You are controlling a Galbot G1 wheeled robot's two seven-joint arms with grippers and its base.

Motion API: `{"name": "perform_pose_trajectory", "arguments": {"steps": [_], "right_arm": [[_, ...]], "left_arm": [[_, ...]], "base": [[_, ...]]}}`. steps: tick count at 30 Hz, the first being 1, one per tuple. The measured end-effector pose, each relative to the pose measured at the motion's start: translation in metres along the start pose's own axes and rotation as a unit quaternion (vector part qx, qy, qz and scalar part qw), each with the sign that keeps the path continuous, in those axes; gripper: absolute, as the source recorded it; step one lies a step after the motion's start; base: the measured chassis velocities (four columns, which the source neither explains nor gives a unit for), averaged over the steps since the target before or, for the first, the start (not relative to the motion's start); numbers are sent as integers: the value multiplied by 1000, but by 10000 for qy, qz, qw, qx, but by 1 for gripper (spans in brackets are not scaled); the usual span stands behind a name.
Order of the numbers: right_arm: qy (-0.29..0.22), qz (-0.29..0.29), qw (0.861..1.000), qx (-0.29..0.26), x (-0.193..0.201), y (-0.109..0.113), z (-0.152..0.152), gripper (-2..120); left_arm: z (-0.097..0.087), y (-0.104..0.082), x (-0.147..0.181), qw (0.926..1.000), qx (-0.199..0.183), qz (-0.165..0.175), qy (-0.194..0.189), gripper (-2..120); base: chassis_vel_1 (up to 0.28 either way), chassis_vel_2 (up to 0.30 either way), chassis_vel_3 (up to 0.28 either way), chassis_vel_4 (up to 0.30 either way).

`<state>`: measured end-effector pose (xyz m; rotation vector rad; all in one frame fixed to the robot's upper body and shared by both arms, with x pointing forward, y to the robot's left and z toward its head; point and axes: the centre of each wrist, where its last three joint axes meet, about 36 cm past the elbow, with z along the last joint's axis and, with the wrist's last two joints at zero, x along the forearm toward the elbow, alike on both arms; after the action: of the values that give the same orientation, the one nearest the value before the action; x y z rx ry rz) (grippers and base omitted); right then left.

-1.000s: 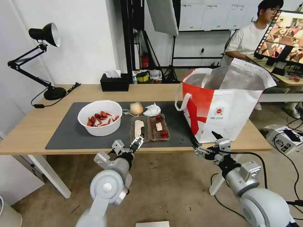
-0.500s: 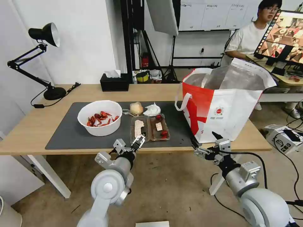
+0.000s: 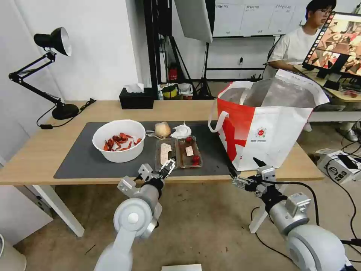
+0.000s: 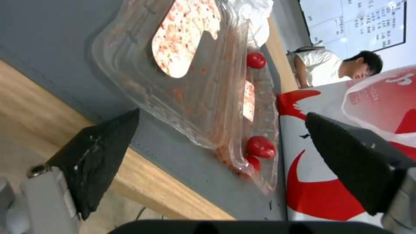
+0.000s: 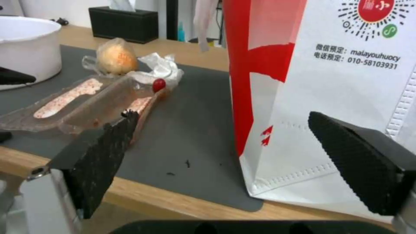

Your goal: Pick up the trash from the table and place it into the takeout bag.

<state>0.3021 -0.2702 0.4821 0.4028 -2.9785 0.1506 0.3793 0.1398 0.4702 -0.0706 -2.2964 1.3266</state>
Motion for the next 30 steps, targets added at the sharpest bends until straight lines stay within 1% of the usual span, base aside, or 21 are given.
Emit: {"name": "perform_pose_trajectory", "arguments": {"steps": [3,7,13,14,16,18,19,22,30], "right_arm": [[3,3,10000,-4,0,0,0,100],[15,9,10000,-16,-1,0,2,100],[15,22,10000,-29,-1,1,2,100],[14,34,10000,-24,-1,1,3,100],[13,38,10000,-22,-1,1,3,100],[-9,44,10000,-11,0,2,4,100],[-9,44,10000,-11,0,2,4,100],[-89,63,9999,18,1,0,2,100],[-78,62,10000,7,3,0,2,100]], "left_arm": [[2,0,-2,10000,19,-4,5,100],[6,1,-5,9999,103,26,-98,100],[5,1,-6,9997,182,122,-121,100],[4,0,-5,9993,233,245,-156,100],[3,-1,-4,9991,253,303,-178,100],[3,-3,0,9978,315,526,-268,100],[3,-3,0,9978,315,526,-268,100],[-3,-7,4,9961,326,723,-383,100],[-12,-16,5,9940,287,928,-505,100]], "base": [[0,0,0,0],[0,0,0,0],[0,0,0,0],[0,0,0,0],[0,0,0,0],[0,0,0,0],[0,0,0,0],[0,0,0,0],[0,0,0,0]]}}
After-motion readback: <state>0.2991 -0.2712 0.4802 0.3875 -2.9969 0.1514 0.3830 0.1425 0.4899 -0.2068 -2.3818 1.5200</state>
